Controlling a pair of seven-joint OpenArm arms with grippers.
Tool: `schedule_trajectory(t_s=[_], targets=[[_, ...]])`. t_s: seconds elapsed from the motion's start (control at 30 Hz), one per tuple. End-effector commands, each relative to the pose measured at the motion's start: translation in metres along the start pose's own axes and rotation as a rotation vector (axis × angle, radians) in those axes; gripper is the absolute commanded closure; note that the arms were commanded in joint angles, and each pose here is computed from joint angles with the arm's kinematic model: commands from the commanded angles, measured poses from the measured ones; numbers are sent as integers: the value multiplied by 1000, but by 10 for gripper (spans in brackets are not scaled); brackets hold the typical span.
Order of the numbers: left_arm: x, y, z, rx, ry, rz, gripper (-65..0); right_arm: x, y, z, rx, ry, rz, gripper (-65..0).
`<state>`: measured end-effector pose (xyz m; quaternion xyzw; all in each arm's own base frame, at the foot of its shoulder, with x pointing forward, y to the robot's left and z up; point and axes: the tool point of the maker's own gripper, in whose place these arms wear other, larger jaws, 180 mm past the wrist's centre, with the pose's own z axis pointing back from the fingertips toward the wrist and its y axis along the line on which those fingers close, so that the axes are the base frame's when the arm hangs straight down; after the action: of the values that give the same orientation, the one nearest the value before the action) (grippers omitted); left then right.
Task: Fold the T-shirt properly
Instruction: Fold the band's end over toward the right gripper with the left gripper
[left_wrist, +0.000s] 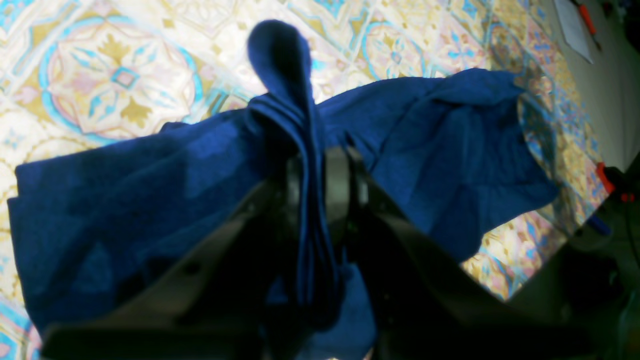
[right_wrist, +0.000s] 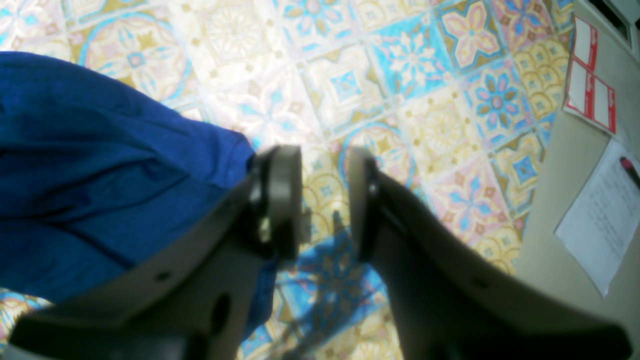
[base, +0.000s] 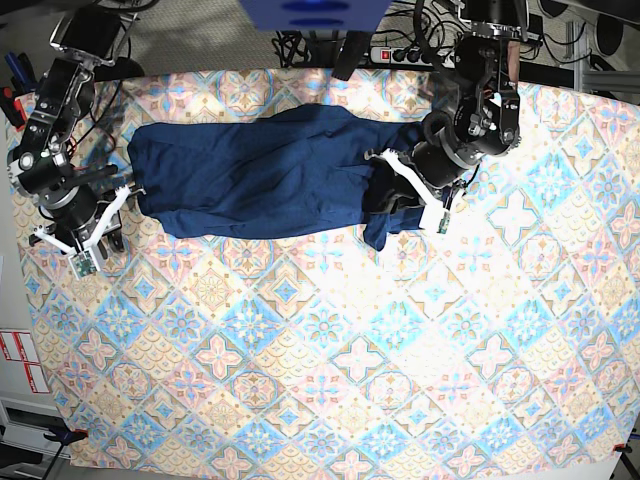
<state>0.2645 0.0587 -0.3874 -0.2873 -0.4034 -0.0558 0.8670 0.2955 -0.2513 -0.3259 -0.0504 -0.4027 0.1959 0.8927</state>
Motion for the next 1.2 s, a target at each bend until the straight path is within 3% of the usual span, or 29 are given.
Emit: schedule_trajectory(t_s=[0.0, 0.2, 0.4, 0.53, 0.73, 0.9, 1.17], targets=[[14, -5, -3, -22, -47, 2, 0, 15, -8, 5, -21, -48, 15, -157], [9, -10, -13, -42, -24, 11, 0, 15, -8, 5, -21, -48, 15, -157], [8, -26, -14, -84, -17, -11, -161, 15, -8, 5, -21, -48, 15, -157], [14, -36, -3, -98, -36, -48, -218, 15, -8, 5, -21, -48, 15, -157], [14, -24, 32, -46, -41, -106, -219, 15, -8, 5, -21, -48, 15, -157], [-7, 12, 59, 72, -5, -59, -219, 15, -8, 5, -21, -48, 15, -157], [-24, 37, 68, 139, 23, -11, -218, 15, -6, 4, -17, -49, 16, -157]])
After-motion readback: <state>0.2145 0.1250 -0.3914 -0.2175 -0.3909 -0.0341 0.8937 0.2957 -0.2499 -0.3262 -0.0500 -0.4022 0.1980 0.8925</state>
